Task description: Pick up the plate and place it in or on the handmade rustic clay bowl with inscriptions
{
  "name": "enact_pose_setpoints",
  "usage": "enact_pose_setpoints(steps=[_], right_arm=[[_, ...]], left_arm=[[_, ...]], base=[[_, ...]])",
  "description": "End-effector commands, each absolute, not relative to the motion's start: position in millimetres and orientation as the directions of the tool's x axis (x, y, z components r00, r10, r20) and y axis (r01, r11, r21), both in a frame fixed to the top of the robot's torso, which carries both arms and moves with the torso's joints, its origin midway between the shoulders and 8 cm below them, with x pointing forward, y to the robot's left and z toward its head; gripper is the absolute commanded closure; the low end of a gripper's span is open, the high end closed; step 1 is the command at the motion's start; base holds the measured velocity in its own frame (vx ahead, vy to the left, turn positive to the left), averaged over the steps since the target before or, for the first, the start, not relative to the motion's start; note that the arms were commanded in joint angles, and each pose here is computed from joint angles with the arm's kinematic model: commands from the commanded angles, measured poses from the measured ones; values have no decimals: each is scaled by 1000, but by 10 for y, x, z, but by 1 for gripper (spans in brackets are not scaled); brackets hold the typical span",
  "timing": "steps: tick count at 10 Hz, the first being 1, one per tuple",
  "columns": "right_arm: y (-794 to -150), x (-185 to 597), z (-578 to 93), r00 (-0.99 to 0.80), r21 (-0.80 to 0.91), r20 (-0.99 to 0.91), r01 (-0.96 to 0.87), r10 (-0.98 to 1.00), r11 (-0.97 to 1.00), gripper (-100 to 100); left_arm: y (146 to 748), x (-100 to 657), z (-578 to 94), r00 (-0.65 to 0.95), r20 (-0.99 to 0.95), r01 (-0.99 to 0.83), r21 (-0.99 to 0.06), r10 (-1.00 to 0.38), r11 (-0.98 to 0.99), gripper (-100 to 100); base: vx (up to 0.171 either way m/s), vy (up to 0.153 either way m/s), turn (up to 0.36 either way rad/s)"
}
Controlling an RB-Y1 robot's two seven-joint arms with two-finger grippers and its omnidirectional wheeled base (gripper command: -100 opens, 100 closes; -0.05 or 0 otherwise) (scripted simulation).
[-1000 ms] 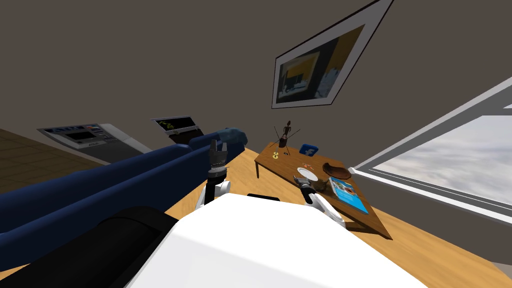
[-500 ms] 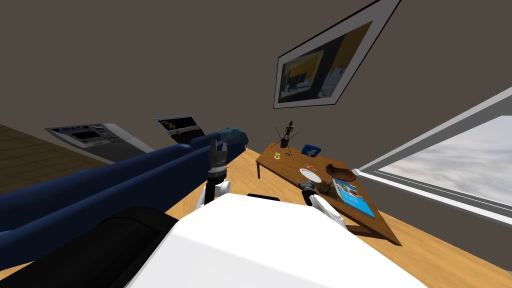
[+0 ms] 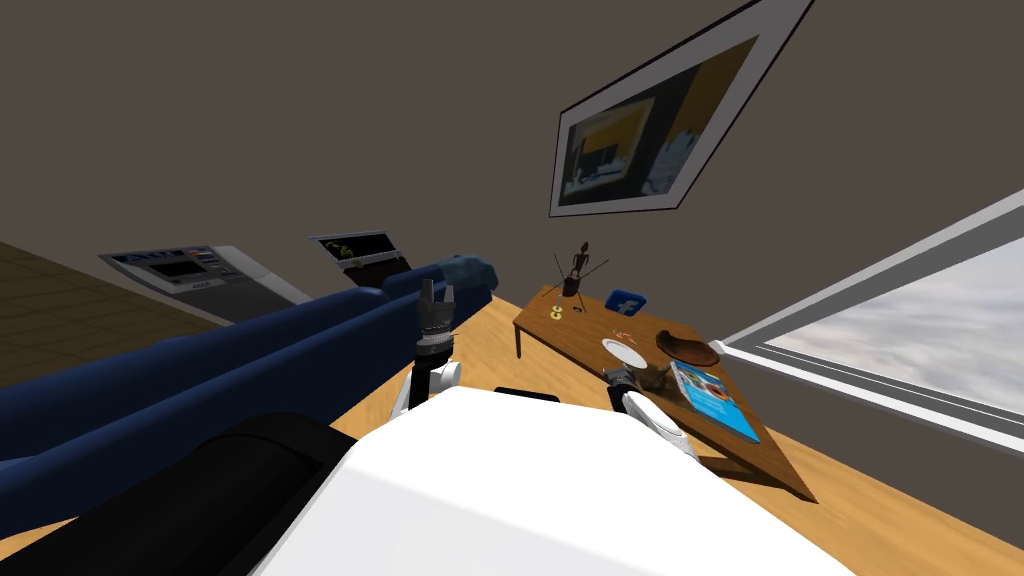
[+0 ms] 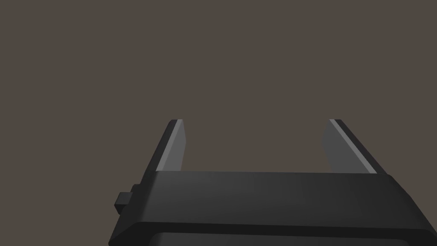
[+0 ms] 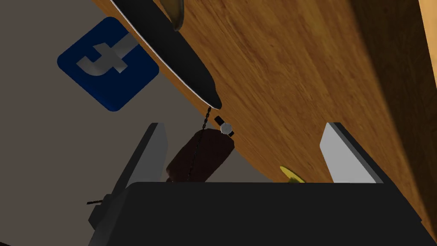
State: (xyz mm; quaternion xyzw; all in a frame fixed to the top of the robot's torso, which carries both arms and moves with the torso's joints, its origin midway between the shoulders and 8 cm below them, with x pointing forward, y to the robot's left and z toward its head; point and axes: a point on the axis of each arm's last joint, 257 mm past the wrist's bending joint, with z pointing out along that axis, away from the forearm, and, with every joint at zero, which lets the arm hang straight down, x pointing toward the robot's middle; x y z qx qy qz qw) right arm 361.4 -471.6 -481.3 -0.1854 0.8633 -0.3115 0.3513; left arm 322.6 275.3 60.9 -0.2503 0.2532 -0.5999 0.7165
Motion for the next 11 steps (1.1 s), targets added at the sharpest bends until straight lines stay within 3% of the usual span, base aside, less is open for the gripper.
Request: enact_pose_setpoints(steps=[1,11], right_arm=[[-4873,3548,-4853,-690,-731,-395,-163,-606,662,-100],[-5453,3255,-4925,-625,-850,5,-414,-780,326,-100]], left_arm=[[2753,3226,609,152,-62,733,-662,-986,155,0],[2753,3226,609,152,-63,733,-662,-986,155,0]], base=[[25,13,30],[43,-14,29]])
